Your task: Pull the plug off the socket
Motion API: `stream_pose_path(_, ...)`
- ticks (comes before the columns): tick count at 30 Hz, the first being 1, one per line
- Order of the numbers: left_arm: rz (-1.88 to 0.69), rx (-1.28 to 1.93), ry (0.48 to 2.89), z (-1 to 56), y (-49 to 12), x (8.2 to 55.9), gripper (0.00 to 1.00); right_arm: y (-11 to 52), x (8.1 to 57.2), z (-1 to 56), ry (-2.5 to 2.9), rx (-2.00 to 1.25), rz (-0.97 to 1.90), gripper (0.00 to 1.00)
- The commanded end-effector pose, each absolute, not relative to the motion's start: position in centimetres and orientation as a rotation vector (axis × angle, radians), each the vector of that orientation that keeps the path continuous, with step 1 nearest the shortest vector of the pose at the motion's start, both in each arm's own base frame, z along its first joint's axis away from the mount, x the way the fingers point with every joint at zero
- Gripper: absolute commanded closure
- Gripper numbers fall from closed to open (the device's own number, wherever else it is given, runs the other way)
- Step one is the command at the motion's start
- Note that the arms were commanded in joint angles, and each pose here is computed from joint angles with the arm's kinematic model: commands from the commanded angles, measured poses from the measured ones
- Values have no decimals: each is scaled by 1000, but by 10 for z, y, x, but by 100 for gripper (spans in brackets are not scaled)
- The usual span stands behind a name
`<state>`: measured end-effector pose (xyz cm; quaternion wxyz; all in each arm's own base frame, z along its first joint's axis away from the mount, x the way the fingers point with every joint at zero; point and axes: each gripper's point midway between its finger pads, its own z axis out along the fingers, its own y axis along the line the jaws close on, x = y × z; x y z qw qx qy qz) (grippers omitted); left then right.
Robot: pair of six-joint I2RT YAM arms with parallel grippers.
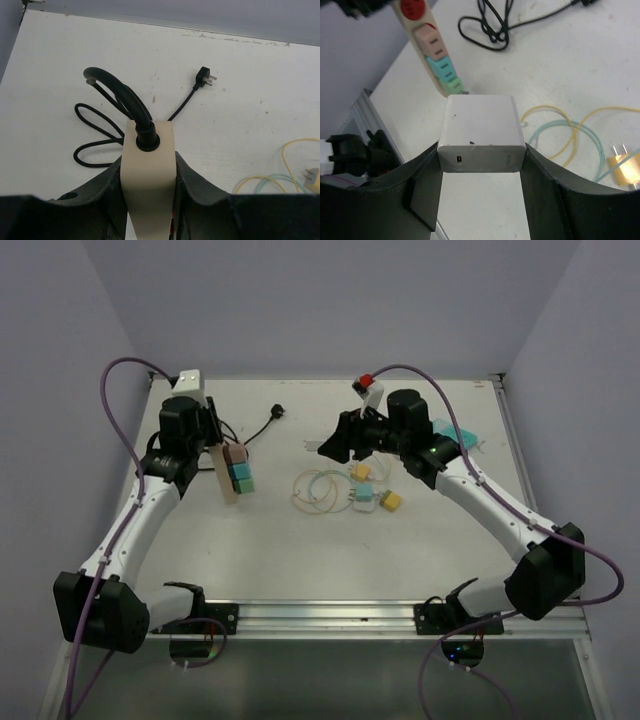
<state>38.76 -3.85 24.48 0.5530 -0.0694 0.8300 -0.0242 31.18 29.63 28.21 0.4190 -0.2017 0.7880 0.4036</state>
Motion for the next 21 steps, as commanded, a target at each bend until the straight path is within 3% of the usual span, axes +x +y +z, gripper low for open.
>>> stream_pose_path(1, -188, -118, 1788, 290, -57, 396, 100, 290, 326, 225, 2059, -534, 883, 100)
stream_pose_path(8, -369, -22, 1807, 278, -89, 397, 100, 287, 347, 142, 2141, -527, 710, 100)
stream_pose_path(16, -432, 22, 1824, 270, -101, 396, 100, 319, 347, 96, 2084, -580, 574, 99)
stream_pose_path(18, -429, 19, 1827, 269, -101, 397, 100, 319, 349, 87, 2088, -555, 560, 92)
stream_pose_path(19, -424, 19, 1829, 268, -100, 397, 100, 318, 348, 84, 2095, -555, 557, 78)
stream_pose_path(21, -415, 19, 1832, 268, -99, 396, 100, 314, 344, 75, 2124, -560, 542, 63)
